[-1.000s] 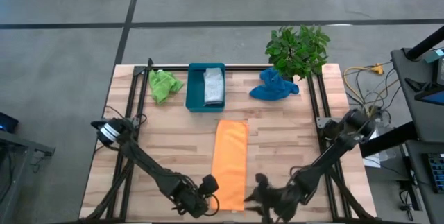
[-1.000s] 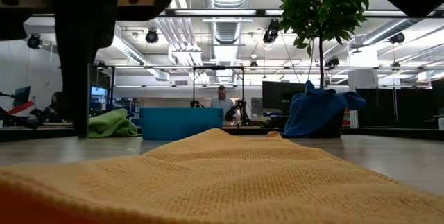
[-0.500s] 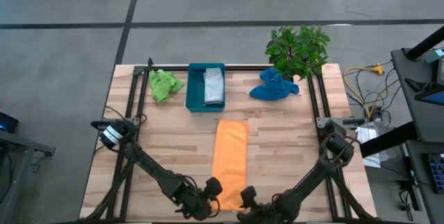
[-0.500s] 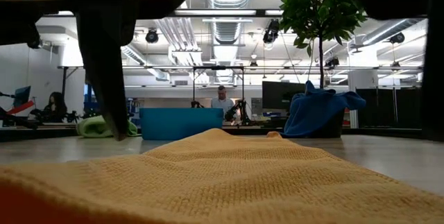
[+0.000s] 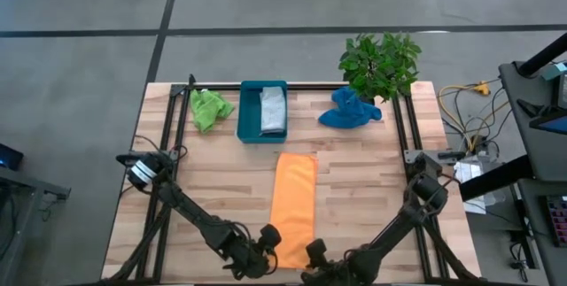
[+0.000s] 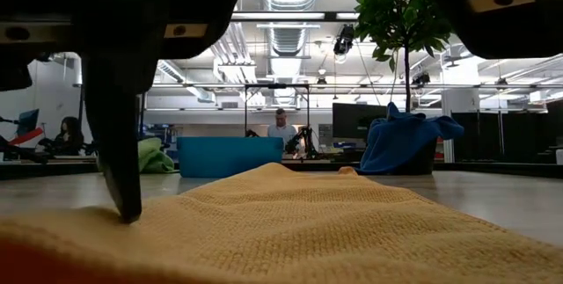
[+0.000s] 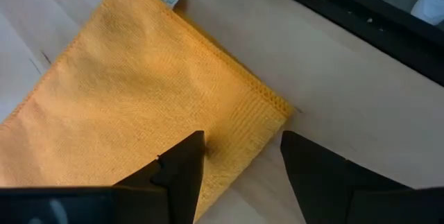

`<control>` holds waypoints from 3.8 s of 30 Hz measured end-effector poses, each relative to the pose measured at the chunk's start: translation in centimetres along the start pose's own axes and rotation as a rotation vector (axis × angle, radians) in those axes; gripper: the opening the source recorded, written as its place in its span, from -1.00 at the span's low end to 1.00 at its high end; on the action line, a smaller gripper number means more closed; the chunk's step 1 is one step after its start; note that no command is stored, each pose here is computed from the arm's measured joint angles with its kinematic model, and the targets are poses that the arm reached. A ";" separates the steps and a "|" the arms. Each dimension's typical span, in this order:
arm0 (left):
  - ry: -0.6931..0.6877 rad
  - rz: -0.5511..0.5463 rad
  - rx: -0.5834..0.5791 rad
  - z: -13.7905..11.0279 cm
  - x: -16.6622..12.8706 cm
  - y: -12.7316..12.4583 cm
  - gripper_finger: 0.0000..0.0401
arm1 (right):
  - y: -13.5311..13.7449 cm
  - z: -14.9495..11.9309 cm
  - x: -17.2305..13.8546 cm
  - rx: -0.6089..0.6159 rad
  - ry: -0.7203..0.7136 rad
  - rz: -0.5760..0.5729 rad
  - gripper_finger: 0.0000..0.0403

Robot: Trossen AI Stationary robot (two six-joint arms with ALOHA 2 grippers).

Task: Fold microfiber towels
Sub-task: Fold the orange microfiber cloth

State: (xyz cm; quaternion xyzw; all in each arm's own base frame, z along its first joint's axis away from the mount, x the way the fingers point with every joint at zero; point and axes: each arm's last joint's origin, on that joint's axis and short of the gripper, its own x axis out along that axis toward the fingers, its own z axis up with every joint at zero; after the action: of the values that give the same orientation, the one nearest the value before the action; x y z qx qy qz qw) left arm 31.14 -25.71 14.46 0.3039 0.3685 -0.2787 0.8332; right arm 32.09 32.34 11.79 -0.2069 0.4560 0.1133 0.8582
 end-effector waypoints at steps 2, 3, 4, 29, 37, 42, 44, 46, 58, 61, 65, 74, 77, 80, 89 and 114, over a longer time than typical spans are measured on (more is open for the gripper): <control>-0.003 -0.016 -0.023 -0.3 0.1 -0.1 -0.09 | -0.2 0.0 0.1 0.004 0.005 0.005 -0.28; -0.005 -0.018 -0.034 -0.4 0.1 -0.1 -0.09 | -0.3 0.0 0.2 0.007 0.009 0.007 -0.32; -0.008 -0.017 -0.046 -0.5 0.2 -0.2 -0.10 | -0.4 0.0 0.3 0.008 0.012 0.012 -0.37; -0.042 -0.013 -0.137 -0.3 -0.7 0.1 -1.00 | -4.2 1.5 -1.7 0.134 0.022 0.093 -0.96; -0.125 0.002 -0.153 1.0 -3.3 1.0 -1.00 | -5.2 3.0 -5.0 0.208 -0.051 0.174 -0.96; -0.148 -0.028 -0.178 1.3 -4.1 1.1 -1.00 | -5.5 3.5 -6.5 0.224 -0.079 0.221 -0.96; -0.156 -0.055 -0.178 1.3 -4.1 1.1 -1.00 | -5.6 3.7 -6.9 0.228 -0.086 0.236 -0.96; -0.157 -0.075 -0.188 1.3 -4.1 1.0 -1.00 | -5.8 3.8 -7.5 0.251 -0.093 0.263 -0.96; -0.182 -0.221 -0.267 0.7 -4.0 3.0 -1.00 | -8.0 3.9 -7.0 0.291 -0.050 0.426 -0.96; -0.181 -0.213 -0.284 0.3 -4.1 3.8 -1.00 | -8.7 3.3 -6.8 0.294 -0.031 0.440 -0.96; -0.198 -0.222 -0.309 -0.2 -4.7 5.1 -1.00 | -9.9 2.2 -7.0 0.331 -0.049 0.432 -0.96; -0.140 -0.198 -0.379 -2.5 -4.7 8.0 -1.00 | -13.6 -2.5 -7.6 0.475 -0.131 0.404 -0.96; -0.130 -0.181 -0.403 -3.4 -4.6 8.8 -1.00 | -14.9 -4.1 -8.0 0.502 -0.130 0.384 -0.96; -0.123 -0.161 -0.429 -4.5 -4.9 9.7 -1.00 | -16.2 -5.4 -8.4 0.519 -0.142 0.363 -0.96; -0.144 -0.066 -0.517 -7.8 -7.4 12.6 -1.00 | -20.1 -7.8 -8.3 0.531 -0.148 0.285 -0.96; -0.080 0.203 -0.650 -13.3 -7.9 16.0 -1.00 | -26.0 -12.3 -6.0 0.648 -0.055 0.137 -0.96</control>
State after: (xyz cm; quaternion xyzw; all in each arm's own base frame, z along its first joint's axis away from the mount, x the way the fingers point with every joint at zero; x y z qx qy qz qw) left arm 31.70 -3.83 18.26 0.0465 0.3732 -0.0740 0.9236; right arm 29.63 3.53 17.20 0.1110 0.4576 0.0253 0.8818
